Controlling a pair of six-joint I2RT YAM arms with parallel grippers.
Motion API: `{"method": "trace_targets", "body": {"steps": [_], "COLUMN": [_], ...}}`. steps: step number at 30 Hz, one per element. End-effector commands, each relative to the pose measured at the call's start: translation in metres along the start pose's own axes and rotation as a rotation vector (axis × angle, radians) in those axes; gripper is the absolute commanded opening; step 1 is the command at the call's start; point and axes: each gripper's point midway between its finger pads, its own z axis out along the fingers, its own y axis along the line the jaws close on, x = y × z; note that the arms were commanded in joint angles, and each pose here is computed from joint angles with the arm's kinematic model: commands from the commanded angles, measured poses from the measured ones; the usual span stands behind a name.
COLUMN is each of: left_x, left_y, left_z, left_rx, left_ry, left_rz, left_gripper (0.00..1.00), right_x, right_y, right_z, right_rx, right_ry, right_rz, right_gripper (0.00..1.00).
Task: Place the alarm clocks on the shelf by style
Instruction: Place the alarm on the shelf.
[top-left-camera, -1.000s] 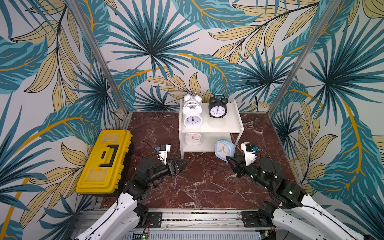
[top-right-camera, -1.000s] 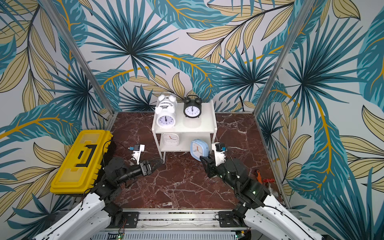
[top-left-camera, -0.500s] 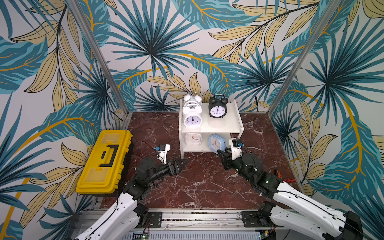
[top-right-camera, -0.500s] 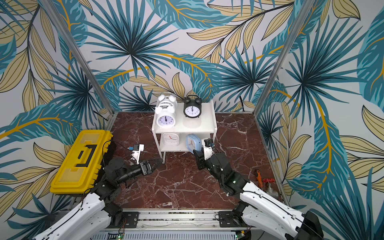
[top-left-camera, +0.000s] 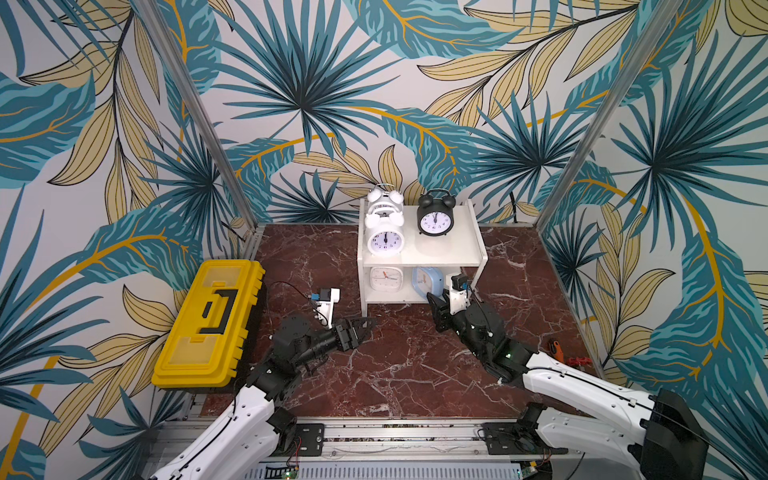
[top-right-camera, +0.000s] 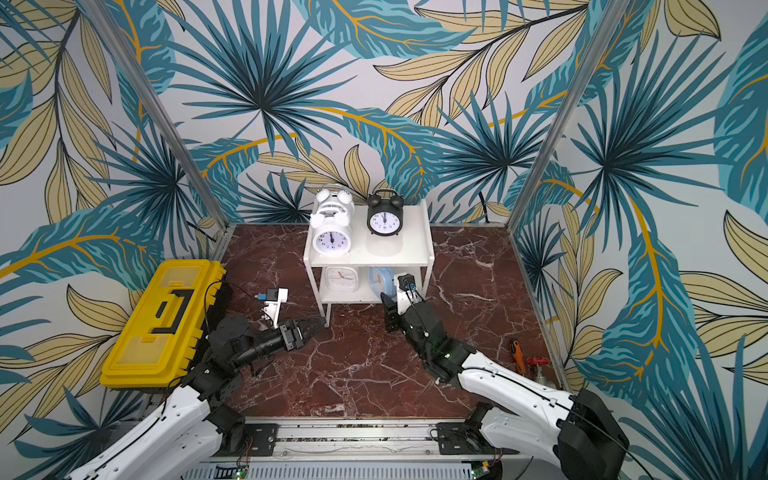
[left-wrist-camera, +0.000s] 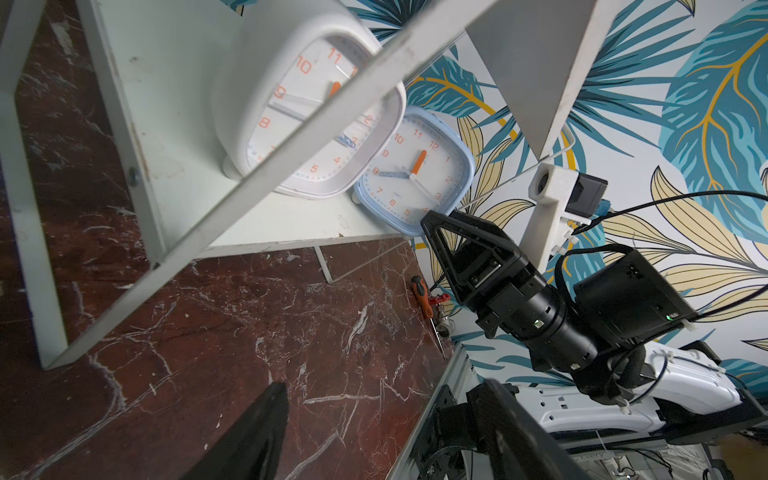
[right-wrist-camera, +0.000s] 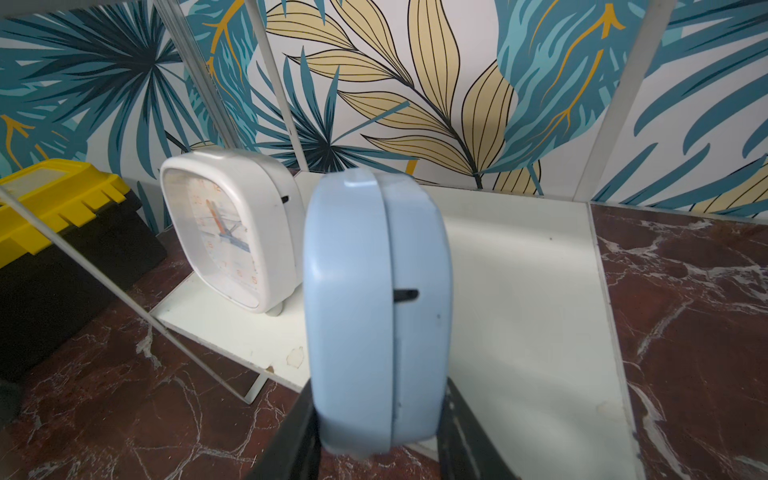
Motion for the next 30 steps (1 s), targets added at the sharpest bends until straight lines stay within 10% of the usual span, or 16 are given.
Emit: {"method": "trace_targets", "body": {"steps": [1, 14, 30], "left_x": [-0.012, -0.012, -0.015], "left_y": [-0.015, -0.017, -0.022], "left_z": [-0.002, -0.003, -0.008], "left_rx": [0.038, 0.041, 0.047], "left_ry": [-0.039, -0.040, -0.059], "left_rz": [0.045, 0.049, 0.078], "left_gripper": [0.75, 0.75, 0.75], "right_x": [0.012, 0.028, 0.022], "right_y": [-0.004, -0.014, -0.018], "right_z": [0.004, 0.004, 0.000], "right_rx": [0.028, 0.073, 0.092], "right_ry": [0.004, 0.030, 0.021], "right_rz": [-0.013, -0.008, 0.012], "right_gripper": [0.21, 0.48, 0.51]}}
